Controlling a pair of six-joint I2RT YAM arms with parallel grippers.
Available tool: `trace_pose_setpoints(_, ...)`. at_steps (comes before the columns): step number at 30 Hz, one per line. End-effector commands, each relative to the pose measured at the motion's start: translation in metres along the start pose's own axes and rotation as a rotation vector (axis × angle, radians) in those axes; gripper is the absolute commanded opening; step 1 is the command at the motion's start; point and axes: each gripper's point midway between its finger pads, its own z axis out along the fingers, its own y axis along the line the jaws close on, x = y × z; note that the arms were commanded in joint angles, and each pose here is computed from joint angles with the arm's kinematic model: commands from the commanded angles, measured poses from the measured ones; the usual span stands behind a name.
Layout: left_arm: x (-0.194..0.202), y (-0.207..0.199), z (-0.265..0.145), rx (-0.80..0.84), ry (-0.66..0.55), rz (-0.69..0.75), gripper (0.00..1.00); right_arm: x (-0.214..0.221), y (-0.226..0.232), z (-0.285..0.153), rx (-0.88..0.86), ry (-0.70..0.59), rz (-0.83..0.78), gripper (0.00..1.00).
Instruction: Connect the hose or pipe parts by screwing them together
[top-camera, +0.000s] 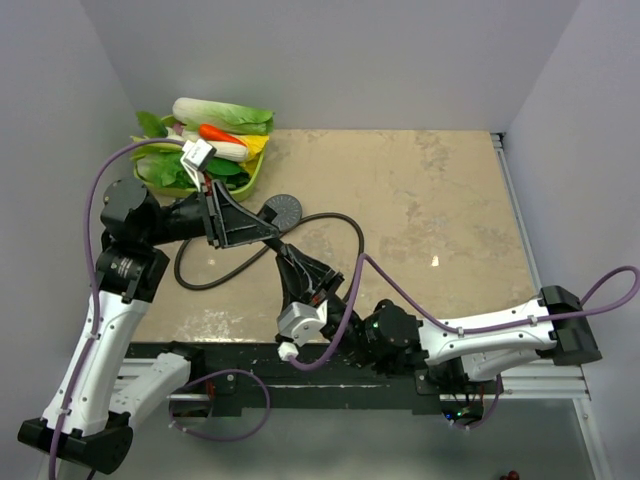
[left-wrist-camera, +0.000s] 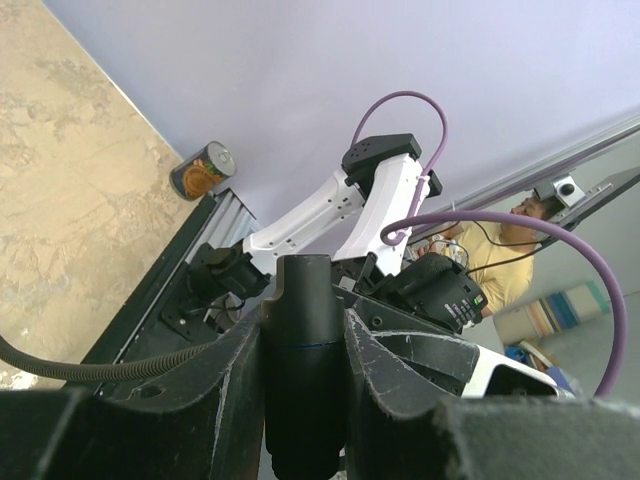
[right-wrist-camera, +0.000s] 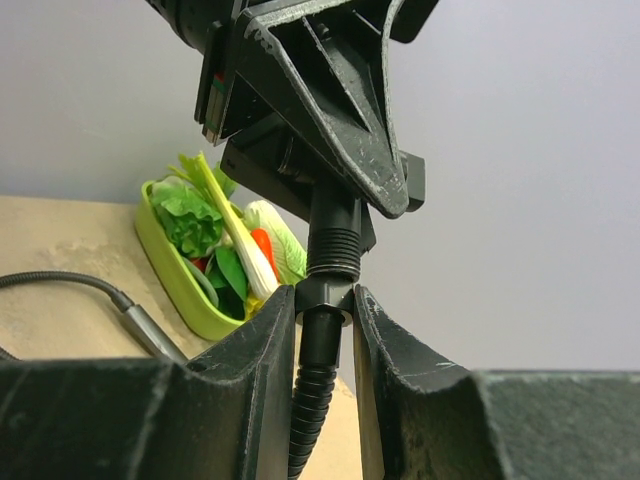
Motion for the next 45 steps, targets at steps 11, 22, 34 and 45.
trace_pose_setpoints(11, -0.002, -0.030, -0.006, 0.054, -0.005, 0.070, 0.00, -0.034, -0.037, 0.000, 0.067, -0.142, 0.153, 0.00)
trace_pose_setpoints(22, -0.006, -0.039, -0.006, 0.073, -0.007, 0.083, 0.00, -0.036, -0.035, 0.005, 0.080, -0.164, 0.165, 0.00)
trace_pose_setpoints(34, -0.003, -0.044, -0.007, 0.094, 0.007, 0.099, 0.00, -0.030, -0.051, 0.012, 0.128, -0.228, 0.285, 0.00)
trace_pose_setpoints(45, 0.003, -0.050, -0.009, 0.125, 0.028, 0.118, 0.00, -0.038, -0.065, 0.013, 0.132, -0.291, 0.352, 0.00)
